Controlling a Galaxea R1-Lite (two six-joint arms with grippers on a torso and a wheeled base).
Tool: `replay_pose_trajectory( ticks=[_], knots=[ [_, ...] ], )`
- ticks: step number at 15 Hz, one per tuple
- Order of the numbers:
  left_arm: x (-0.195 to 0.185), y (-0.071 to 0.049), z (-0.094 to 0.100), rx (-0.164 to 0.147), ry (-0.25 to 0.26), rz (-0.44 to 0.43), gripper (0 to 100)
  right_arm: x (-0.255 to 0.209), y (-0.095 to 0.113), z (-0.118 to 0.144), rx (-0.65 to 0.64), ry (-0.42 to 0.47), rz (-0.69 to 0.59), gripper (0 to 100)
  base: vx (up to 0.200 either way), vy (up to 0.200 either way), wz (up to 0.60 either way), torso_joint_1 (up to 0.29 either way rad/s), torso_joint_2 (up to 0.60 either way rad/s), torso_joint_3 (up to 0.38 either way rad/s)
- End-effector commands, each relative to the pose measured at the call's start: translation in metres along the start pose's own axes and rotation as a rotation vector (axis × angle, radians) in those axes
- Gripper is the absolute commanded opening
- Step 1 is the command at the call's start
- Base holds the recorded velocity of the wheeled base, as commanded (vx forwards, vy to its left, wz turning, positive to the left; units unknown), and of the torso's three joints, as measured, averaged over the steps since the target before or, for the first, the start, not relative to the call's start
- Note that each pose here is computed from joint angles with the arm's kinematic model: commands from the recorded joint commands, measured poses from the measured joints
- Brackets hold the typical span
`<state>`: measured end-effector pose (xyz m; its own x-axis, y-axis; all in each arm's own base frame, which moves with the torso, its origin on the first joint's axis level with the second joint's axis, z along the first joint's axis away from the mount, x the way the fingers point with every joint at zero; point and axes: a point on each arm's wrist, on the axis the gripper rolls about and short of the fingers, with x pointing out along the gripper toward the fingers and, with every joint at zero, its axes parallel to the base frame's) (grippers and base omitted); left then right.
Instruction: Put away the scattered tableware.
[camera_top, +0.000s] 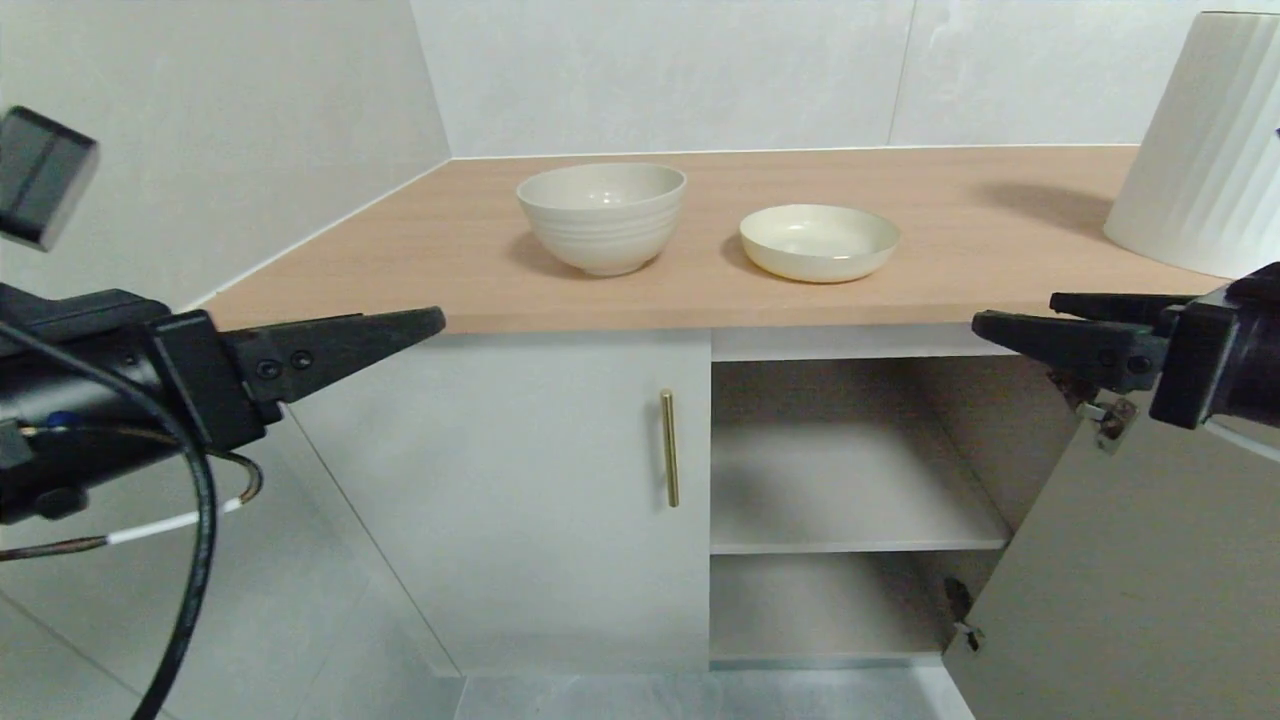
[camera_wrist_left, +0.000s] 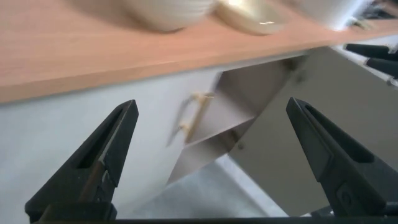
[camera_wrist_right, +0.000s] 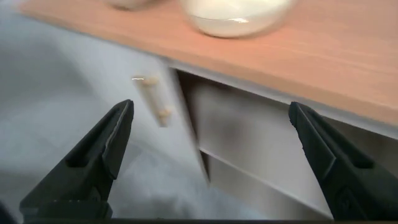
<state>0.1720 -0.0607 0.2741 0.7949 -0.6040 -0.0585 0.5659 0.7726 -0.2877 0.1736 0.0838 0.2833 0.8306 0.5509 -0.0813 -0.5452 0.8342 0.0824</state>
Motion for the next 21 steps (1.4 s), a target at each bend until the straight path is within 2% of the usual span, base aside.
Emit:
replay_pose_trajectory(
  ticks=[1,9,12,16,19,20,21],
  knots=[
    [0.001,0.0,0.0,-0.001,0.002,-0.001,100,0.0,0.0,0.0,0.0,-0.002,0.001,100,0.0,0.0,0.0,0.149,-0.45,-0.344],
    [0.011,0.005,-0.006,-0.016,0.039,0.003,100,0.007,-0.011,-0.001,0.003,-0.009,-0.046,100,0.0,0.0,0.0,0.155,-0.51,-0.302],
    [0.014,0.005,-0.009,-0.044,0.052,0.001,100,0.009,-0.015,-0.003,0.006,-0.002,-0.063,100,0.0,0.0,0.0,0.196,-0.49,-0.297],
    [0.016,0.006,-0.01,-0.05,0.061,0.001,100,0.012,-0.016,-0.003,0.01,0.001,-0.064,100,0.0,0.0,0.0,0.195,-0.47,-0.267],
    [0.041,0.014,-0.007,-0.059,0.084,0.02,100,0.036,-0.021,0.005,0.006,-0.043,-0.067,100,0.0,0.0,0.0,0.054,-0.11,-0.064],
    [0.049,0.016,-0.003,-0.059,0.081,0.024,100,0.042,-0.022,0.005,0.018,-0.031,-0.066,100,0.0,0.0,0.0,0.0,0.0,0.0],
    [0.072,0.023,0.007,-0.06,0.081,0.042,100,0.062,-0.026,0.006,0.068,0.021,-0.076,100,0.0,0.0,0.0,0.0,0.0,0.0]
  ],
)
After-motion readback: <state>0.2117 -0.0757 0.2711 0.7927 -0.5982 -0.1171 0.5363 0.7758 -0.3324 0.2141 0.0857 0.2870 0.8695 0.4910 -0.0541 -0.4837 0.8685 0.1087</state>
